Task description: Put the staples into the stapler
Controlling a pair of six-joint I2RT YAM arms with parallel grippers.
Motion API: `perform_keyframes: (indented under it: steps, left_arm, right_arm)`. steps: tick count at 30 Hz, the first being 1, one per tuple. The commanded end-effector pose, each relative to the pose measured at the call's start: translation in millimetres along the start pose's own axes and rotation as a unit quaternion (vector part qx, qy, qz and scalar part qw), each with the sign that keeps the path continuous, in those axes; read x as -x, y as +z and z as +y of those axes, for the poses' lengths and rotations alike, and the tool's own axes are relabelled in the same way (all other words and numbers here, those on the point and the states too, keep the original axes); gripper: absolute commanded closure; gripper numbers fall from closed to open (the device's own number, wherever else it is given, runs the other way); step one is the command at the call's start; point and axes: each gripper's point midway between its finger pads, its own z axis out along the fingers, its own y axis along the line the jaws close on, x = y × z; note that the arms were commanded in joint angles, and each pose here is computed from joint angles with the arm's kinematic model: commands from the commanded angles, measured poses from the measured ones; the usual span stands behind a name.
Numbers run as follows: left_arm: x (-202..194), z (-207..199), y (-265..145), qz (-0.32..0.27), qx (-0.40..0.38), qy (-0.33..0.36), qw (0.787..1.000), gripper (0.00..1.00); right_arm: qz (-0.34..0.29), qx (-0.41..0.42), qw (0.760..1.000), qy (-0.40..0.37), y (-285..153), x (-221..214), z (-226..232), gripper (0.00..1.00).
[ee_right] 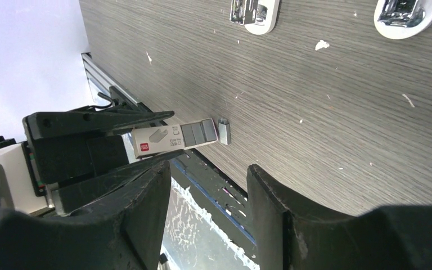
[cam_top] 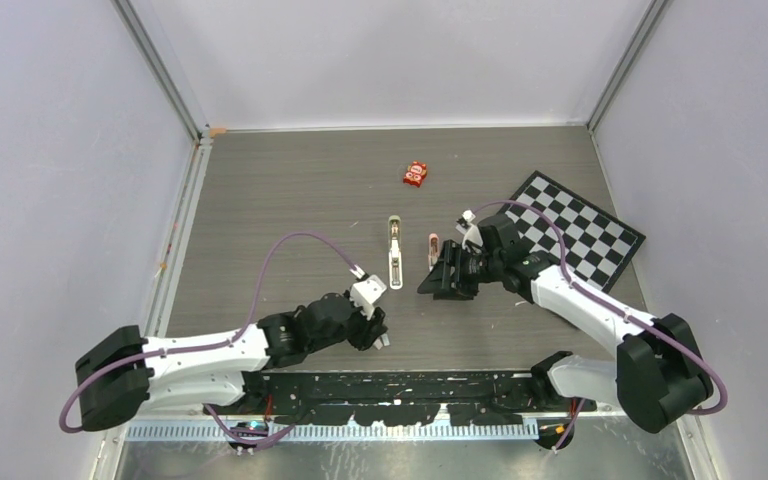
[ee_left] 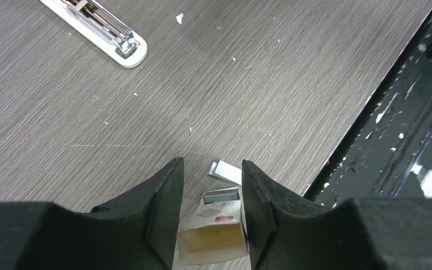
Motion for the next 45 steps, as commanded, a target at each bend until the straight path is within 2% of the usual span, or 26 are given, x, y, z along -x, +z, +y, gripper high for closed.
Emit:
perform_keyframes:
  steps: [1, 12, 17, 21, 26, 31, 35, 38, 42, 45]
  left_arm:
    - [22.1, 2.1, -10.7, -0.059, 0.009, -0.034, 0.998, 0.55]
    - [9.6, 4.7, -22.4, -0.075, 0.006, -0.079, 0.994, 0.50]
    - [10.6, 18.8, -29.9, -0.086, 0.044, -0.104, 0.990, 0.48]
    - [3.6, 53.1, -43.3, -0.083, 0.155, -0.191, 0.966, 0.45]
    - [9.5, 76.5, -65.4, -0.078, 0.242, -0.247, 0.935, 0.42]
    - [8.6, 93.0, -94.4, -0.029, 0.316, -0.307, 0.897, 0.39]
    - [-7.1, 95.8, -114.3, 0.060, 0.348, -0.360, 0.863, 0.39]
    - [-18.2, 93.1, -122.8, 0.110, 0.349, -0.398, 0.842, 0.41]
    - [-28.1, 84.5, -127.6, 0.135, 0.340, -0.444, 0.817, 0.44]
    - [-35.2, 78.4, -130.5, 0.142, 0.335, -0.466, 0.807, 0.44]
  right_arm:
    - [-0.030, 0.001, 0.999, -0.011, -7.2, 11.5, 9.8, 0.43]
    - [-0.042, 0.001, 0.999, -0.010, -8.7, 18.3, 14.4, 0.43]
    - [-0.048, -0.007, 0.999, -0.010, -11.5, 20.4, 14.4, 0.44]
    - [-0.052, -0.008, 0.998, -0.029, -10.4, 17.5, 19.4, 0.44]
    - [-0.061, -0.006, 0.985, -0.159, 2.4, 7.9, 50.7, 0.43]
    - [-0.069, 0.004, 0.954, -0.292, 29.2, -3.8, 73.0, 0.43]
    - [-0.059, 0.044, 0.917, -0.392, 51.4, -18.0, 89.0, 0.42]
    - [-0.024, 0.093, 0.866, -0.490, 67.1, -40.1, 97.1, 0.36]
    - [0.021, 0.136, 0.790, -0.598, 89.3, -70.6, 93.0, 0.25]
    - [0.040, 0.147, 0.758, -0.634, 104.3, -81.2, 88.6, 0.23]
